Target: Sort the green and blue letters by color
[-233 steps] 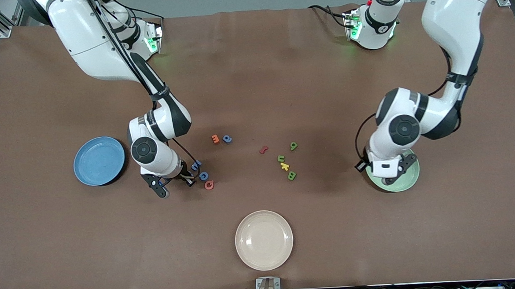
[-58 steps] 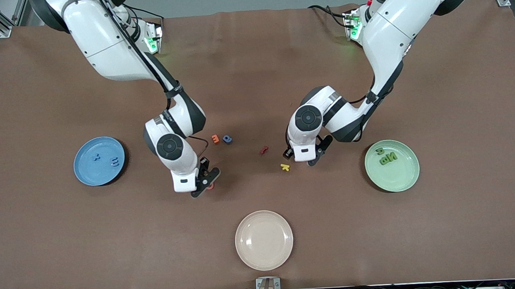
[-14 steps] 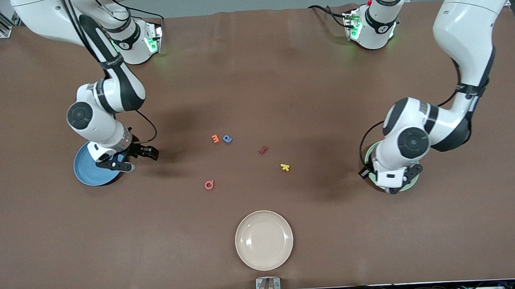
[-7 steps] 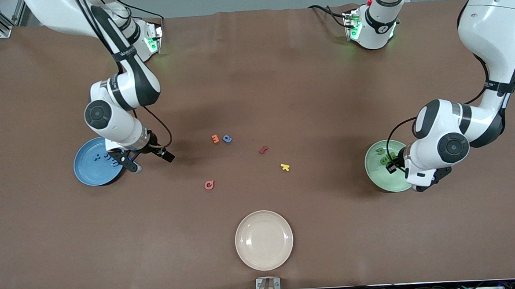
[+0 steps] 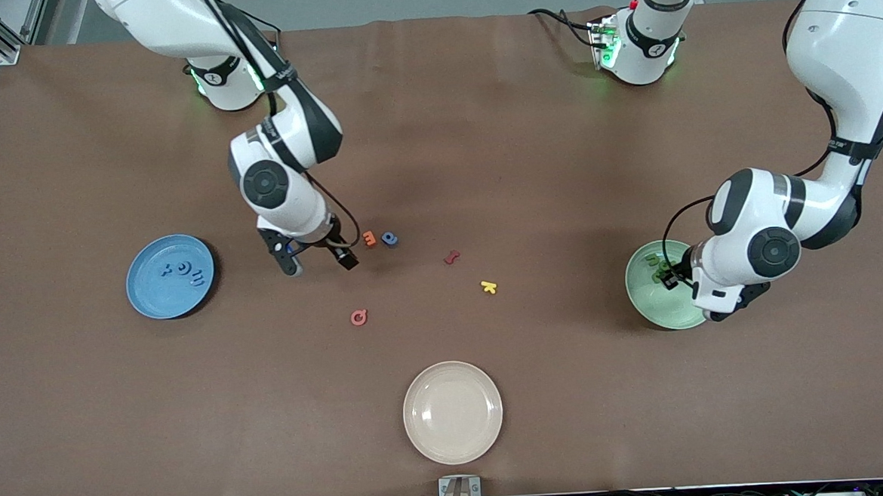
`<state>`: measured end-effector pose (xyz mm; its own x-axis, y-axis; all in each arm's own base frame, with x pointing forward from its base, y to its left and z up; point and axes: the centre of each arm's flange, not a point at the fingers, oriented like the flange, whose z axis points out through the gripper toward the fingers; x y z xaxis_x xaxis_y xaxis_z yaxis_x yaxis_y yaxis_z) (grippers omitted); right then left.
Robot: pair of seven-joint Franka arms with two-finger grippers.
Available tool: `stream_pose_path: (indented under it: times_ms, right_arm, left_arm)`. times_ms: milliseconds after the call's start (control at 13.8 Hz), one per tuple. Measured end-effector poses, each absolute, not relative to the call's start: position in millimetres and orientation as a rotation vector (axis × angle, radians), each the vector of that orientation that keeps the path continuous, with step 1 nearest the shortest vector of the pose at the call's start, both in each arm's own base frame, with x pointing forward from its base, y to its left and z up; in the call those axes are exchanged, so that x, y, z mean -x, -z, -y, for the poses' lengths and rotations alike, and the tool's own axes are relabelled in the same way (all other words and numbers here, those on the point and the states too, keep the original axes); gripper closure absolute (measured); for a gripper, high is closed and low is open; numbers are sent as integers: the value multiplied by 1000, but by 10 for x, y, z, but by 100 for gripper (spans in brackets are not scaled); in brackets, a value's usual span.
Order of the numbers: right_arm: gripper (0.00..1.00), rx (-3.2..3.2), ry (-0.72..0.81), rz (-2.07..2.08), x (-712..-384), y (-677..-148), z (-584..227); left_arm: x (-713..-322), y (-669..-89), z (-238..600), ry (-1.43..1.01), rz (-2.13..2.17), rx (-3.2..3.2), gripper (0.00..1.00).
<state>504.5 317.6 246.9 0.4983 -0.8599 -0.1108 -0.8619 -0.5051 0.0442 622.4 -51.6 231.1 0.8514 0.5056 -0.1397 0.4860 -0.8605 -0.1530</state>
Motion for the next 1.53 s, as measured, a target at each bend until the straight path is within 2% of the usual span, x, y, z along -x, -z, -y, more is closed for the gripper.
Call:
stream_pose_path:
  times_ms: [145,218,436,509,581,654,727,872,1236,1454,1526]
  right_arm:
    - [0,2669,-192,-1635,-4981,-2365,-3458]
    - [0,2674,-194,-1647,-4935,-2282,-3592]
    - [3,2710,-195,-1647,-4818,-1976,-3844]
    - [10,2706,-194,-1656,-4816,-1911,-3873]
    - [10,2707,-195,-1658,-4823,-1872,-3882]
    - [15,2706,-194,-1660,-4834,-1859,-3884]
    - [16,2705,-194,-1661,-4841,-1853,-3884]
    - [29,2705,-194,-1665,-4844,-1840,-3879]
    - [34,2699,-188,-1663,-4817,-1792,-3921]
    - [43,2695,-176,-1660,-4775,-1771,-3987]
    - [43,2696,-175,-1660,-4775,-1771,-3987]
  left_arm:
    - [-6325,-2587,512,-198,794,2925,6]
    - [-6374,-2792,563,-175,787,2925,0]
    - [-6559,-3729,848,-70,749,2949,0]
    - [-6603,-4134,945,-9,729,2967,0]
    - [-6601,-4496,1011,32,705,2974,0]
    - [-6571,-4802,1043,60,676,2975,0]
    - [-6526,-5037,1048,77,633,2973,0]
    - [-6414,-5367,1044,91,495,2972,0]
    - [-6095,-5936,894,24,293,3017,0]
    - [-5936,-6200,689,2,199,3052,0]
    - [-5867,-6272,617,-23,186,3067,0]
